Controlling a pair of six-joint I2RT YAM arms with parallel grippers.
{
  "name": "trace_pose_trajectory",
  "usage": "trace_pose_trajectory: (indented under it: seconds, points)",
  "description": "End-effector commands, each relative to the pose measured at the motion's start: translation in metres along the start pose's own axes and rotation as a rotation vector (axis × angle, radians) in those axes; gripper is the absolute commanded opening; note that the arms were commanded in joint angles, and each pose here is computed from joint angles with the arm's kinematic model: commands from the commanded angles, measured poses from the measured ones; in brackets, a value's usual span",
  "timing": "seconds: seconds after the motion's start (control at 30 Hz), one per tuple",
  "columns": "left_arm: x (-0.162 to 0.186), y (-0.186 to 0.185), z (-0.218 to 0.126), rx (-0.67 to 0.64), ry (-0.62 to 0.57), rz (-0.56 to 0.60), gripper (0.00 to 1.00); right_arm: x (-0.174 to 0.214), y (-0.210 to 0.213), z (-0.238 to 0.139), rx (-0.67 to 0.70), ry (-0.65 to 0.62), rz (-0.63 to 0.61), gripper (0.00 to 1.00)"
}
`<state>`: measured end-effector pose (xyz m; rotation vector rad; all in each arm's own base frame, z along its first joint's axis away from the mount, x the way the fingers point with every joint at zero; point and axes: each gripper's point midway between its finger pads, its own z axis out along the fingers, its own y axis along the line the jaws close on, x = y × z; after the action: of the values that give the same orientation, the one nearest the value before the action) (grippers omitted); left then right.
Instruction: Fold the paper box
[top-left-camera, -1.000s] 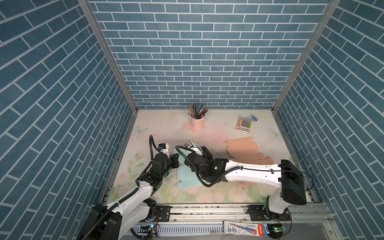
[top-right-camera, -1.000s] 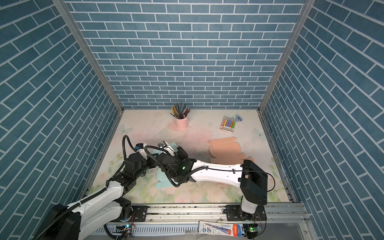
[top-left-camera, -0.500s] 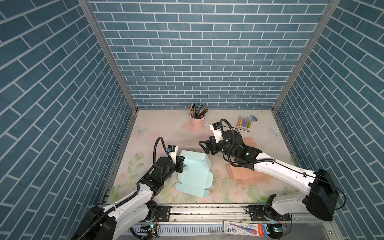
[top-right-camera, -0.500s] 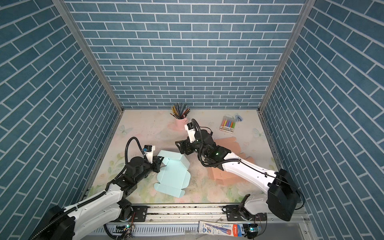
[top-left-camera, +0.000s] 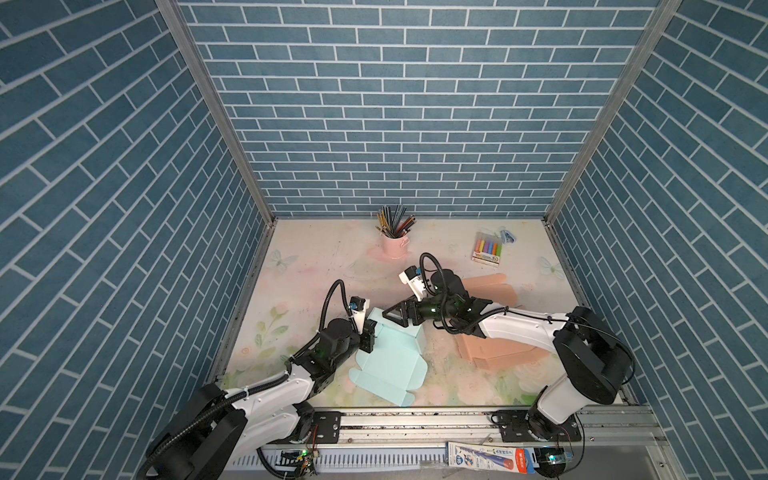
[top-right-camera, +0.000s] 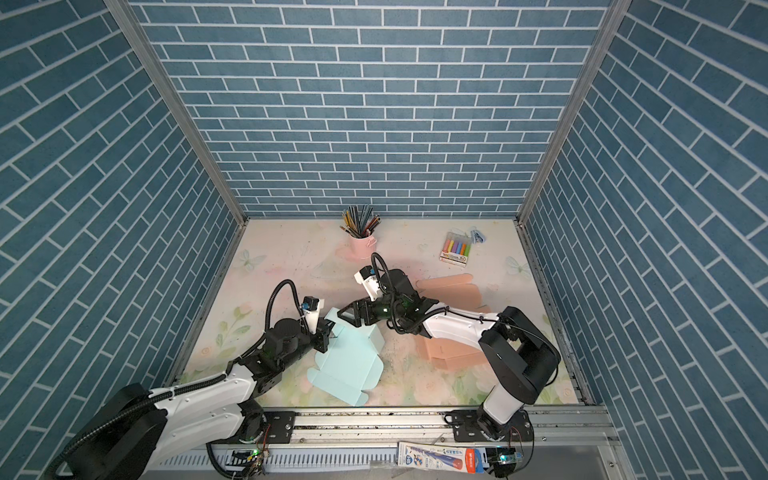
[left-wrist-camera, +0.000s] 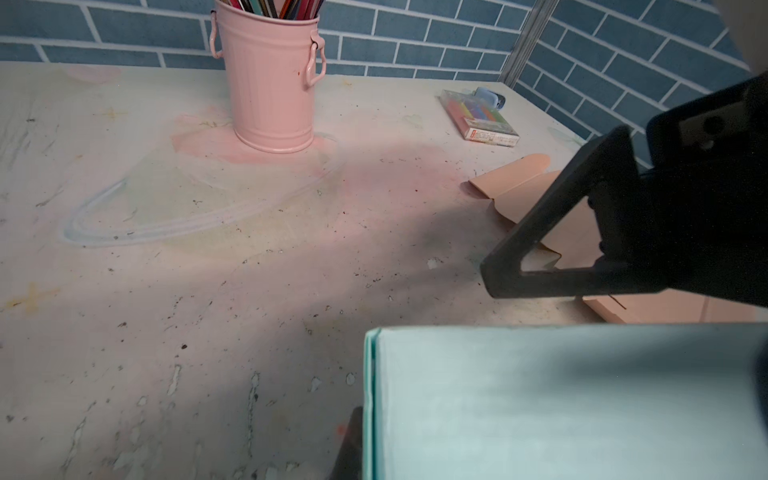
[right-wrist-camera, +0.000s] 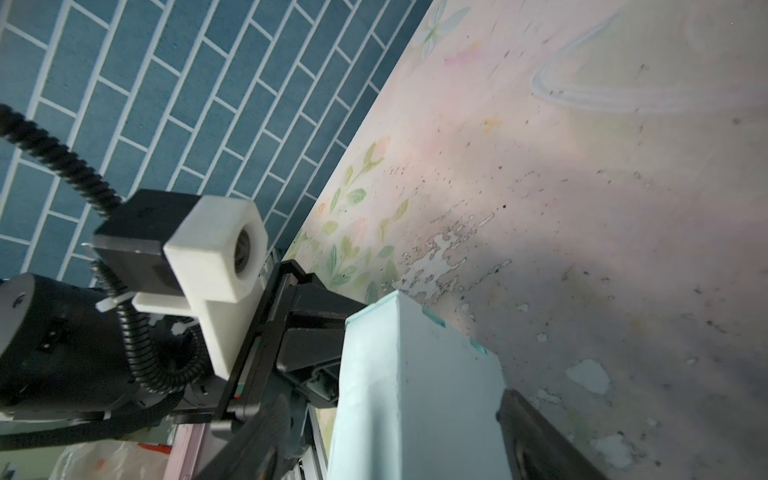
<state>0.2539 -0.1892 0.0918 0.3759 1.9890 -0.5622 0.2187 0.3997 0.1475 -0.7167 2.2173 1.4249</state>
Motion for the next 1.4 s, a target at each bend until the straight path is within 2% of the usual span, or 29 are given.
trace_pose_trajectory:
  seconds: [0.0, 0.3, 0.47, 0.8, 1.03, 1.2, 1.37]
  points:
    - [-0.012, 0.006, 0.001, -0.044, -0.068, 0.013, 0.00, 0.008, 0.009, 0.003, -0.084, 0.022, 0.040, 0.80]
    - [-0.005, 0.017, 0.010, -0.125, -0.060, 0.038, 0.00, 0.030, 0.012, 0.011, -0.167, 0.061, 0.099, 0.78]
    - [-0.004, 0.023, 0.012, -0.165, -0.066, 0.054, 0.00, 0.035, 0.013, 0.014, -0.159, 0.069, 0.100, 0.77]
    - [0.006, 0.021, 0.012, -0.164, -0.050, 0.056, 0.08, 0.032, -0.021, 0.012, 0.079, 0.077, 0.039, 0.75]
    - [0.012, 0.021, 0.011, -0.162, -0.042, 0.052, 0.13, 0.027, -0.026, 0.010, 0.182, 0.097, -0.030, 0.75]
    - [0.014, 0.020, 0.010, -0.157, -0.041, 0.049, 0.21, 0.030, -0.029, 0.012, 0.281, 0.133, -0.101, 0.77]
    - [0.015, 0.020, 0.008, -0.158, -0.041, 0.045, 0.24, 0.031, -0.030, 0.010, 0.332, 0.143, -0.137, 0.78]
